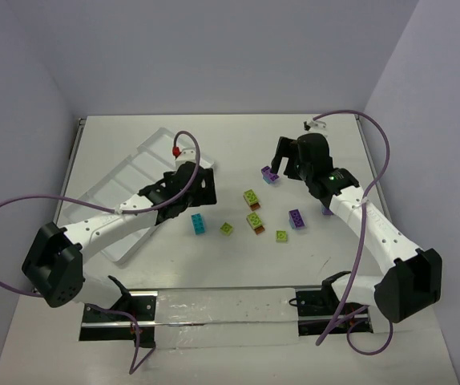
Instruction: Sort the legos into containers by color
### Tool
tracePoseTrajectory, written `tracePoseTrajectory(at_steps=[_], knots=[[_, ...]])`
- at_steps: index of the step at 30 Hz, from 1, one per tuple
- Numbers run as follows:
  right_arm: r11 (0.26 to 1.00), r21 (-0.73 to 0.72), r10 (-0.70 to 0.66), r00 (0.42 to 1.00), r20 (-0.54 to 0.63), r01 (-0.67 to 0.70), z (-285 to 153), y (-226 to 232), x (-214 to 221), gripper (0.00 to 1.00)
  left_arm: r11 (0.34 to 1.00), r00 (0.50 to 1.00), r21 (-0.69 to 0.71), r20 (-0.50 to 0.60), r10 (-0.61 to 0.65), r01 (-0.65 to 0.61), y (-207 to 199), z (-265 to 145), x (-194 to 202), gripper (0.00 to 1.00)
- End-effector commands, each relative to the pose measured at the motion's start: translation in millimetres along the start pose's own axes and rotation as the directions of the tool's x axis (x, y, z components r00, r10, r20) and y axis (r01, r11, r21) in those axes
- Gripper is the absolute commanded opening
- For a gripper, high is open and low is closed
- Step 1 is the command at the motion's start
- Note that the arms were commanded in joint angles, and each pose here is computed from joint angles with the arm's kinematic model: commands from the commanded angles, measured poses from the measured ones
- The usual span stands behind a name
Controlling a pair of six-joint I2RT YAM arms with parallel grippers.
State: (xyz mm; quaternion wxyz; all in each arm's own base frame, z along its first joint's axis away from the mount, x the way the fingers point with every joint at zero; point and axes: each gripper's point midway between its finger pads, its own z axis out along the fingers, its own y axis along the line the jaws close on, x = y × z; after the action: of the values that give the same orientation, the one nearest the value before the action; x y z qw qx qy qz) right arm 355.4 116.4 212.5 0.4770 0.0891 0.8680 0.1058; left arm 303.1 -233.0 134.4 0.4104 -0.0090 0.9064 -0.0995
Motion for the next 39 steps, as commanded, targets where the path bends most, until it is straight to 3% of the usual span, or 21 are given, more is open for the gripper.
tracePoseTrajectory(at_steps=[1, 7, 12, 18, 33, 39], knots=[[1.0, 0.007, 0.009, 0.999, 0.05, -0.009, -4, -2, -10, 1.0, 0.999, 0.999, 0.007, 0.01, -0.037, 0.037, -5, -3, 0, 0.99], [0.999, -0.033, 0.011, 0.998, 0.067, -0.008, -11, 4, -14, 1.0, 0.994, 0.994, 0.01, -0.011, -0.106, 0.107, -7, 0, 13, 0.98], [0.997, -0.074, 0.015, 0.997, 0.078, -0.009, -15, 9, -15, 1.0, 0.987, 0.989, -0.066, -0.027, -0.145, 0.143, 2, 13, 30, 0.96], [0.988, -0.149, 0.053, 0.992, 0.111, -0.036, -22, 22, -22, 1.0, 0.982, 0.992, -0.145, -0.019, -0.122, 0.118, 8, 25, 47, 0.94], [0.993, -0.104, 0.06, 0.995, 0.082, -0.051, -16, 15, -15, 1.0, 0.955, 0.984, -0.277, -0.11, -0.143, 0.108, 36, 47, 104, 0.8], [0.994, -0.096, 0.068, 0.995, 0.072, -0.061, -15, 15, -14, 1.0, 0.953, 0.984, -0.295, -0.139, -0.111, 0.065, 36, 49, 115, 0.65]])
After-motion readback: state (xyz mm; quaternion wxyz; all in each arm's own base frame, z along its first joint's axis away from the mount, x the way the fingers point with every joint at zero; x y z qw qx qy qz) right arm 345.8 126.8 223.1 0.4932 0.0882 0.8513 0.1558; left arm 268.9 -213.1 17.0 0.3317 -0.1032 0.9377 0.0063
